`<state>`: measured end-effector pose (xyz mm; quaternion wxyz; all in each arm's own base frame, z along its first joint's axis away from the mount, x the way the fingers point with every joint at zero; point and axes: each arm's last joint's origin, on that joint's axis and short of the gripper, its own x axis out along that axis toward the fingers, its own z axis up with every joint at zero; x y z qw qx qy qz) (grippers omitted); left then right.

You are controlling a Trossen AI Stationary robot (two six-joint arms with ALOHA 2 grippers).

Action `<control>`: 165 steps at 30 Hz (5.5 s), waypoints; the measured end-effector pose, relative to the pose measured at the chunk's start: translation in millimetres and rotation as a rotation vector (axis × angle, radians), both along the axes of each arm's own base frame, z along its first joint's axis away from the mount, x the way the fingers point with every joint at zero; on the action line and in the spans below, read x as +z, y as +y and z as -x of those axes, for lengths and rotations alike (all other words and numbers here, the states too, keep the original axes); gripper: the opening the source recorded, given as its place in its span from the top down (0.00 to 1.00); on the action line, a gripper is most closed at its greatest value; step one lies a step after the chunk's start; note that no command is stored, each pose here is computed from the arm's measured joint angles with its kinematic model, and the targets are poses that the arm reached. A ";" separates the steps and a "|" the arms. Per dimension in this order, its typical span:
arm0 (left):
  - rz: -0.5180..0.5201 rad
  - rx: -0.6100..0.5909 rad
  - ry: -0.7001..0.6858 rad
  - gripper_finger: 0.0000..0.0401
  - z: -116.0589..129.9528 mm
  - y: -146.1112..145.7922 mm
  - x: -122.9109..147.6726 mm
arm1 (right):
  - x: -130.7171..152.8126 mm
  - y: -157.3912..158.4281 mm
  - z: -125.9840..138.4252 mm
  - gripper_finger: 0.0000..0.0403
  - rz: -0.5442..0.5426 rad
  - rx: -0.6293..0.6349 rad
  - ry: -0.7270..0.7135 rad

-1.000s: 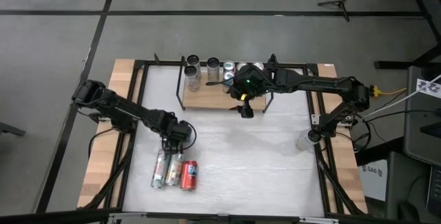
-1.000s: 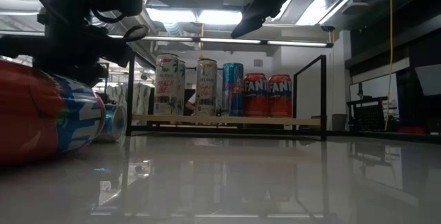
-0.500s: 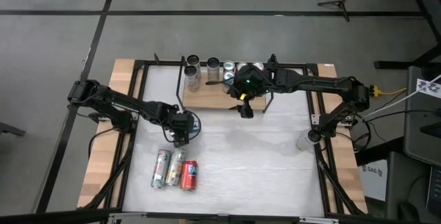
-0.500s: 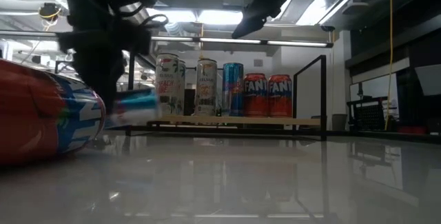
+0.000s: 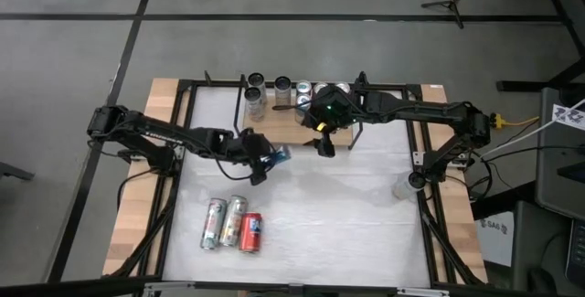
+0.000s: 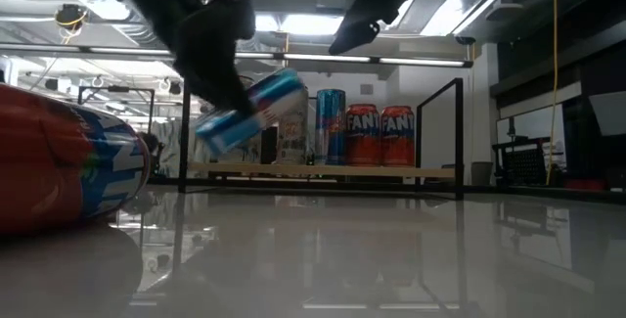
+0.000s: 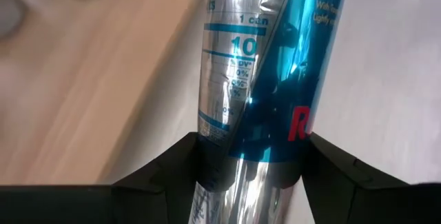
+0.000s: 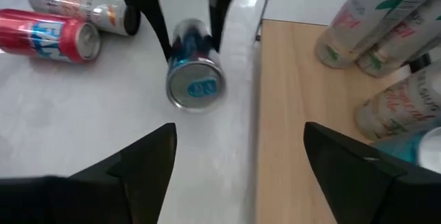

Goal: Place canned beverage on shelf
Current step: Put the blue soda can on the shelf aligned with the other blue soda cans

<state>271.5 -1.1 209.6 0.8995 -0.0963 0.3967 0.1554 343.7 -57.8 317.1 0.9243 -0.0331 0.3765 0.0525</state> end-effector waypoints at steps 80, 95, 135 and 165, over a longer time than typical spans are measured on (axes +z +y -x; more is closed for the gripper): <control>-0.166 0.045 -0.446 0.35 -25.8 7.1 37.3 | 11.6 9.4 -11.1 0.43 -0.129 -0.021 -0.146; -0.167 0.054 -0.448 0.35 -25.8 7.4 37.8 | 10.7 9.2 -11.0 0.43 -0.129 -0.022 -0.138; -0.124 0.034 -0.417 0.17 -24.6 5.6 34.1 | -6.0 -38.5 9.5 0.42 -0.069 -0.225 0.058; -0.151 0.152 -0.299 0.16 -42.9 16.1 -7.1 | -39.0 -47.2 -12.4 0.42 -0.023 -0.244 0.124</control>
